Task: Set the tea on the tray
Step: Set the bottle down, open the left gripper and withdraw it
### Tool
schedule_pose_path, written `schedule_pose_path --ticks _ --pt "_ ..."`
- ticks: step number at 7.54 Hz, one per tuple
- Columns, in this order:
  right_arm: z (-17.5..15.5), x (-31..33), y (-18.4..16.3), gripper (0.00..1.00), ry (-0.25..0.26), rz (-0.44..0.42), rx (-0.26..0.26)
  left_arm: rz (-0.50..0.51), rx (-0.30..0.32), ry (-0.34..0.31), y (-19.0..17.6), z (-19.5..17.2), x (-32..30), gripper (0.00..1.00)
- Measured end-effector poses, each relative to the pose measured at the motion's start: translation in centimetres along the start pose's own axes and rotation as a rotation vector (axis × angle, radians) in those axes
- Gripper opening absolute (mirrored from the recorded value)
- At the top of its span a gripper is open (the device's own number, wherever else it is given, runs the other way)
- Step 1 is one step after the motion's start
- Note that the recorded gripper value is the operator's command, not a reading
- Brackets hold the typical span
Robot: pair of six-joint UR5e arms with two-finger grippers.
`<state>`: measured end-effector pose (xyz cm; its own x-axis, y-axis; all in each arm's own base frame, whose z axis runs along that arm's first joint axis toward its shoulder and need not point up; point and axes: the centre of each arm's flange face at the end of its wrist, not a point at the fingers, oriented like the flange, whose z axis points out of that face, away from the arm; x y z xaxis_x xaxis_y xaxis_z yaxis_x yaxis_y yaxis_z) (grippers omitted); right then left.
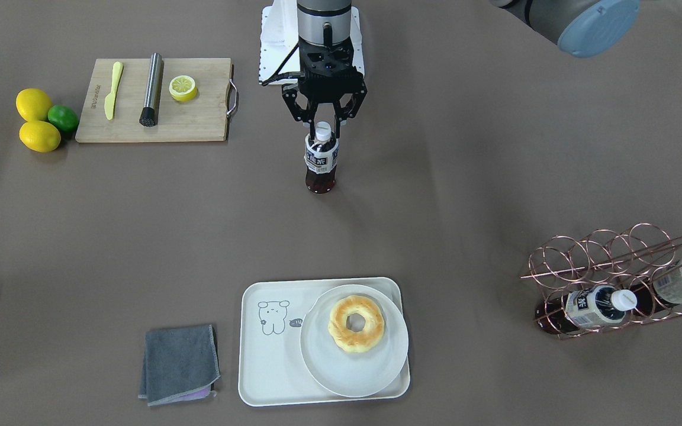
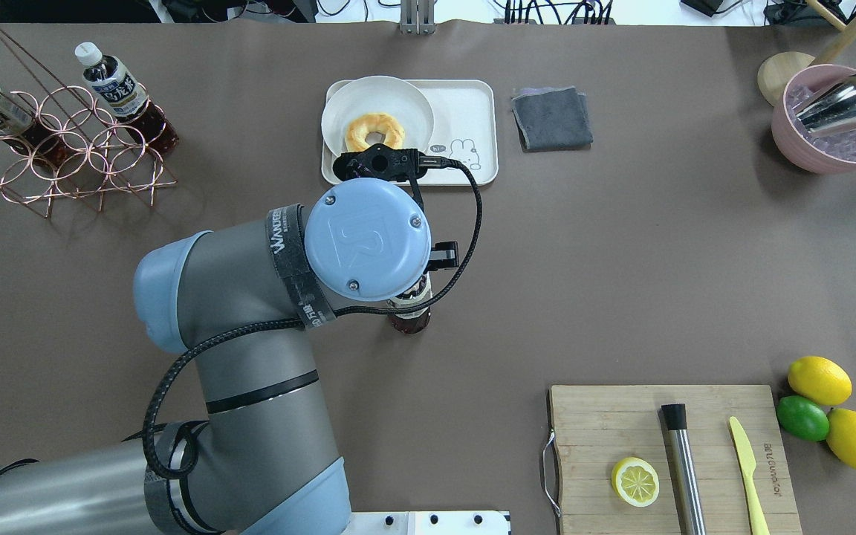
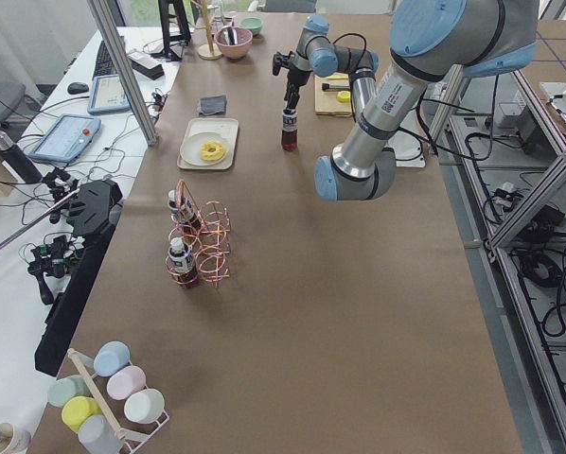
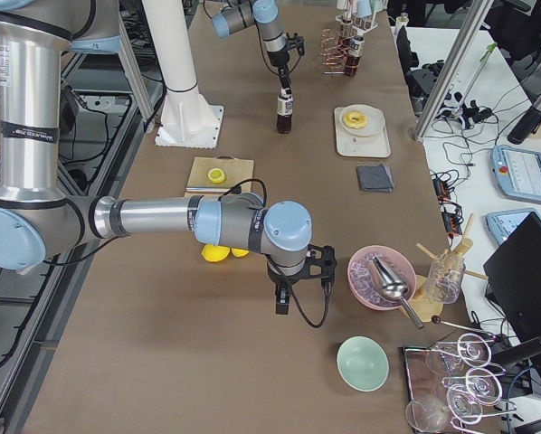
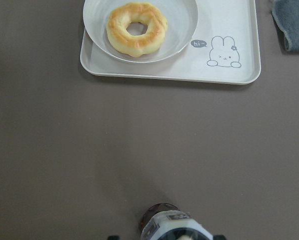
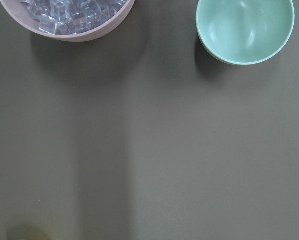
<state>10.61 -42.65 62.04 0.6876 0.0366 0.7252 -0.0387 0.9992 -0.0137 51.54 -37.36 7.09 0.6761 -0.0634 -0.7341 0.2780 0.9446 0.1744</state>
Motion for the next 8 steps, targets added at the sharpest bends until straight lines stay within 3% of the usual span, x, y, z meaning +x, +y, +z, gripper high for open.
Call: schedule_pose_path --ticks 3,5,7,8 --pt "-0.1 -0.2 0.0 1.00 -0.007 -0.001 0.003 0.040 0.014 0.087 -0.2 -4.3 -1.7 0.98" --pt "-0.2 -0.4 -0.1 1.00 -0.015 -0.002 0.006 0.134 0.010 0.072 -4.2 -4.9 -7.3 0.98" --pt "-0.5 -0.6 -0.2 1.00 -0.016 -0.004 0.011 0.296 0.034 0.046 -7.1 -5.2 -14.8 0.98" --pt "-0.6 -0.8 -0.4 1.00 -0.017 -0.006 0.014 0.341 0.046 0.061 -7.9 -4.7 -17.5 0.98"
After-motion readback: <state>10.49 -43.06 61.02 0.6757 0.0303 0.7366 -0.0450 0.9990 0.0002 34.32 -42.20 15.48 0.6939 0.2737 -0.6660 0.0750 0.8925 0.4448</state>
